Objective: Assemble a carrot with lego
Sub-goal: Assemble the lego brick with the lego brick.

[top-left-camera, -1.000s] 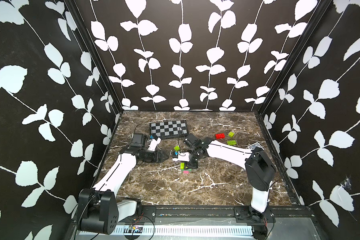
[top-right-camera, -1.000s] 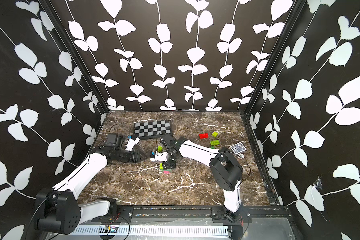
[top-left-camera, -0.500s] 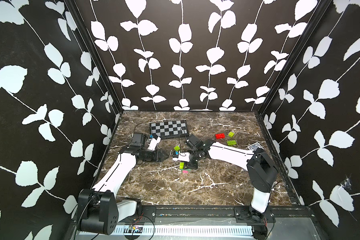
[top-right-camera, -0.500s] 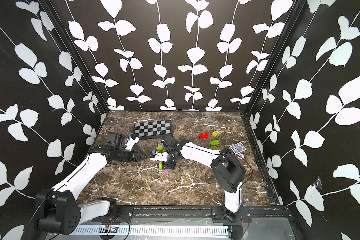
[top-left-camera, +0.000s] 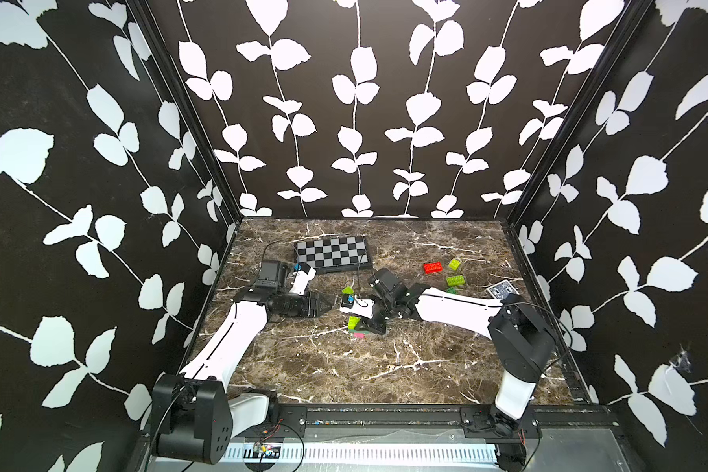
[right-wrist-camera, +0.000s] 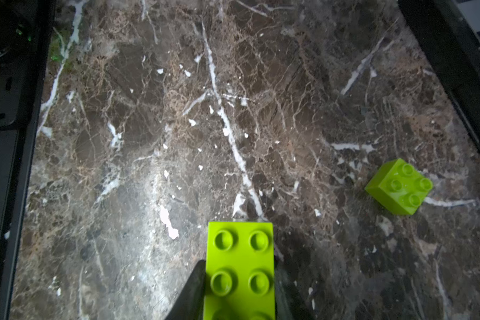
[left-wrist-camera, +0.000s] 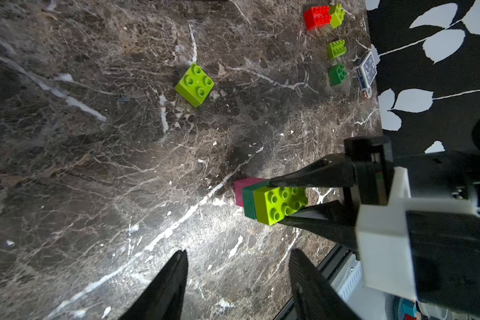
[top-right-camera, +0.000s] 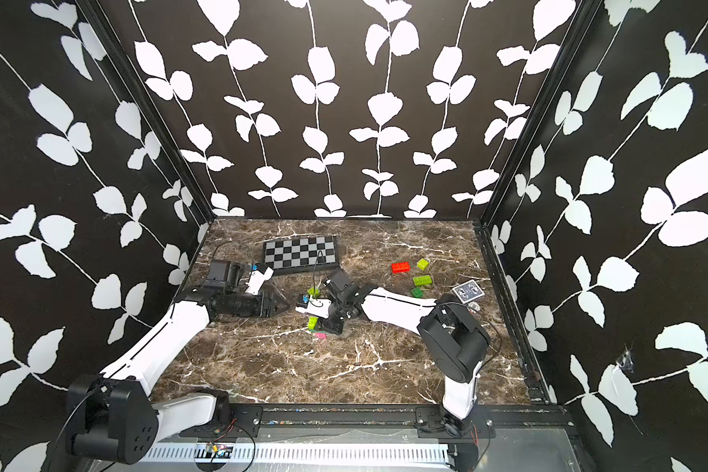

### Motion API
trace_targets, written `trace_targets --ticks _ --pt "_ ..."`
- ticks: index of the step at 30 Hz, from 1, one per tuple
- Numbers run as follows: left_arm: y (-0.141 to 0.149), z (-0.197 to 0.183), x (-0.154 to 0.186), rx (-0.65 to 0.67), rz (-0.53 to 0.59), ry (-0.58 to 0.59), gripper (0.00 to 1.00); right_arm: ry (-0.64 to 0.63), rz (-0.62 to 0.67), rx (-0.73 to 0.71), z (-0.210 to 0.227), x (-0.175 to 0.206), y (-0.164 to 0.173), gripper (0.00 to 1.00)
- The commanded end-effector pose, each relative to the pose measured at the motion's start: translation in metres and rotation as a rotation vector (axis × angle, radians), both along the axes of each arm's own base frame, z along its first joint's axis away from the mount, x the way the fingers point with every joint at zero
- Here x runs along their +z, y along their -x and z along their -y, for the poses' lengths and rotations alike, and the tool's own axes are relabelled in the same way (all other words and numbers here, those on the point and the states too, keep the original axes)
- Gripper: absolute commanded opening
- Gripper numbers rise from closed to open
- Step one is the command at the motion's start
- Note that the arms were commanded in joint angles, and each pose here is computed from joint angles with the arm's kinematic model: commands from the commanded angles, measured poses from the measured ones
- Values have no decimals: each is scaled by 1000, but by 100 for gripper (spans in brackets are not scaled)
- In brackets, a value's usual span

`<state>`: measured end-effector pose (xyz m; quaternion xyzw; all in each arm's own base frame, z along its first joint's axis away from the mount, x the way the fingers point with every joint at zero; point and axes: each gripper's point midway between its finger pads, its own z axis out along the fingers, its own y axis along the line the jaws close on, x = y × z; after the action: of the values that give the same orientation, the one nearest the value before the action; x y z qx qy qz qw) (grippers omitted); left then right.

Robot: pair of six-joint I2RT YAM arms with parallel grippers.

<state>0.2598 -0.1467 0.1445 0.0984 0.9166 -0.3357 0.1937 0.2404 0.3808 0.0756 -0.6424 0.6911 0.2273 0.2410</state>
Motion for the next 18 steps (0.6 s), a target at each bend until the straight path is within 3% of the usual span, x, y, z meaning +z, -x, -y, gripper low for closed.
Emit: trace_targets --ticks 1,10,13,18 --pt "-7 4 13 -3 34 26 61 306 -119 -44 55 -82 23 20" --pt "-6 3 16 0 45 28 61 357 -159 -64 73 -106 40 19" --pt "-6 3 18 1 50 30 61 362 -132 -66 70 -92 32 19" --pt "-6 4 23 1 63 34 61 255 -67 -79 49 -42 12 24"
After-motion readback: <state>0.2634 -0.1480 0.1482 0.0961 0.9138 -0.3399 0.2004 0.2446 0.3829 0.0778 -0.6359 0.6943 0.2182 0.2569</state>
